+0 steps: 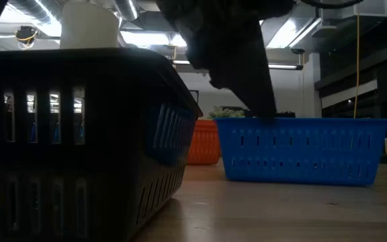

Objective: Stack baskets by color
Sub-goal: Stack the bottom bin on the top of the top blue bins

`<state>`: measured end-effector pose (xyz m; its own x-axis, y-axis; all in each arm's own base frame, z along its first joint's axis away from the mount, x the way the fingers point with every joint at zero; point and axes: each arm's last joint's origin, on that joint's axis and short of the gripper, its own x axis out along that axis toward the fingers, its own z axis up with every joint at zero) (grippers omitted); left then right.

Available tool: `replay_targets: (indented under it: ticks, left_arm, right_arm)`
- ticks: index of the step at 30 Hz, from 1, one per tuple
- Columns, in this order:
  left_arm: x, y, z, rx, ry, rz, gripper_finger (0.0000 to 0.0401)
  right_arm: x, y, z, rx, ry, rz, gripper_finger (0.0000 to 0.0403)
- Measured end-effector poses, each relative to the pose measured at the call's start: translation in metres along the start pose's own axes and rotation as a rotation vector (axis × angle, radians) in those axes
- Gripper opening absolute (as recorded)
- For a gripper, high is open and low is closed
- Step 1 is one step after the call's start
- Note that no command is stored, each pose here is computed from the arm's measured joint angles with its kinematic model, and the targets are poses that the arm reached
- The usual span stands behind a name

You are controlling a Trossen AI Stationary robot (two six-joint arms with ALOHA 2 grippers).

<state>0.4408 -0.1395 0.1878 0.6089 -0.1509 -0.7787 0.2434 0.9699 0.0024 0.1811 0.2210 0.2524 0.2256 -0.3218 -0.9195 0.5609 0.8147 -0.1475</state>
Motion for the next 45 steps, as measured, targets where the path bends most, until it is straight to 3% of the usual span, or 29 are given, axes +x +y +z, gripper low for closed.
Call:
replay_targets:
  ticks: [5,21,24,28,32,37,45]
  left_arm:
    - [0.001,0.003,-0.002,-0.002,0.014,0.056,0.0133]
    - [0.021,-0.001,-0.016,-0.033,0.085,0.055,0.0126]
    - [0.021,0.001,-0.016,-0.043,0.090,0.059,0.0099]
    - [0.021,0.000,-0.017,-0.051,0.099,0.033,0.0022]
    - [0.020,-0.006,-0.016,-0.062,0.091,0.015,0.0003]
    - [-0.001,-0.017,-0.007,-0.049,0.058,0.006,0.0000]
    - [-0.055,-0.015,0.001,-0.024,0.075,0.191,0.0000]
  right_arm:
    - [0.000,0.000,0.000,-0.001,0.000,0.001,0.0100]
    - [0.000,0.000,0.000,-0.004,0.002,0.002,0.0100]
    - [0.000,0.000,0.000,-0.004,0.002,0.002,0.0100]
    - [0.000,0.000,-0.001,-0.005,0.003,0.002,0.0100]
    - [0.000,0.000,-0.001,-0.005,0.003,0.002,0.0100]
    - [0.000,0.000,-0.001,-0.007,0.003,0.002,0.0100]
    - [0.000,0.000,-0.001,-0.009,0.001,0.001,0.0100]
